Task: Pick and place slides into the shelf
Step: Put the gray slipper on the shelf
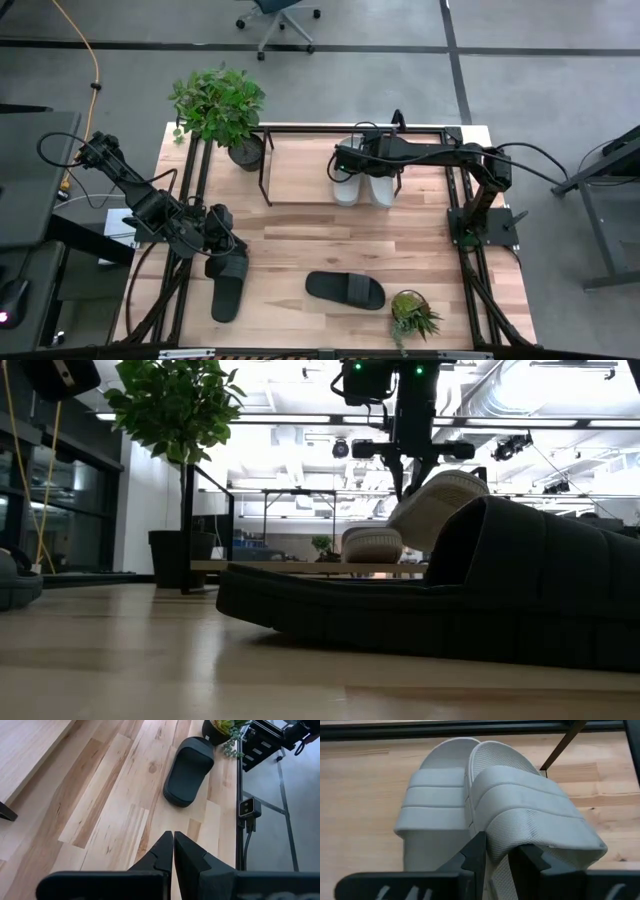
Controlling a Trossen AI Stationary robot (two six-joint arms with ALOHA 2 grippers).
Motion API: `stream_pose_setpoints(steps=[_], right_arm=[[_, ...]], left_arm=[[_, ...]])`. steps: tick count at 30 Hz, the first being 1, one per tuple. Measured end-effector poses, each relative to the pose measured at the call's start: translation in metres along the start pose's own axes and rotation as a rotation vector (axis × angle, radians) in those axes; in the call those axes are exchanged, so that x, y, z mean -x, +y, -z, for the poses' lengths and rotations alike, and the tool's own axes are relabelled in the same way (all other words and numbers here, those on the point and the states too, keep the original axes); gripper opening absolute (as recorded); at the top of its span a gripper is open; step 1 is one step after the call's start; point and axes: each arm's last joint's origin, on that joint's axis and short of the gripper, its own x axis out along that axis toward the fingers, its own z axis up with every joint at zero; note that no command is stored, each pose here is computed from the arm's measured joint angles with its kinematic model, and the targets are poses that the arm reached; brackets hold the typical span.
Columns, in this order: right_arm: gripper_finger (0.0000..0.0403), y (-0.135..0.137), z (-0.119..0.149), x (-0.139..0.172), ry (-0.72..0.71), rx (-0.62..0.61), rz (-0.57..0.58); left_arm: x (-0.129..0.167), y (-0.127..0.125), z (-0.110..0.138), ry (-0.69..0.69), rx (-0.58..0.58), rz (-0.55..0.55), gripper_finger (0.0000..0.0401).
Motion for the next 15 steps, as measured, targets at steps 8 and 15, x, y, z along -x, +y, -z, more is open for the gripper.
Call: stream_pose_setpoints(steps=[8, 15], right_arm=[[0.0072, -0.0015, -0.0052, -0.0036, 0.023, -0.017, 0.006], [0.0075, -0.0021, -0.007, -0.0042, -0.006, -0.019, 0.015]], left_arm=[[0.0, 0.0, 0.0001, 0.002, 0.0, 0.002, 0.0006], [0.0, -0.0003, 0.0004, 0.014, 0.0, 0.011, 0.0005]])
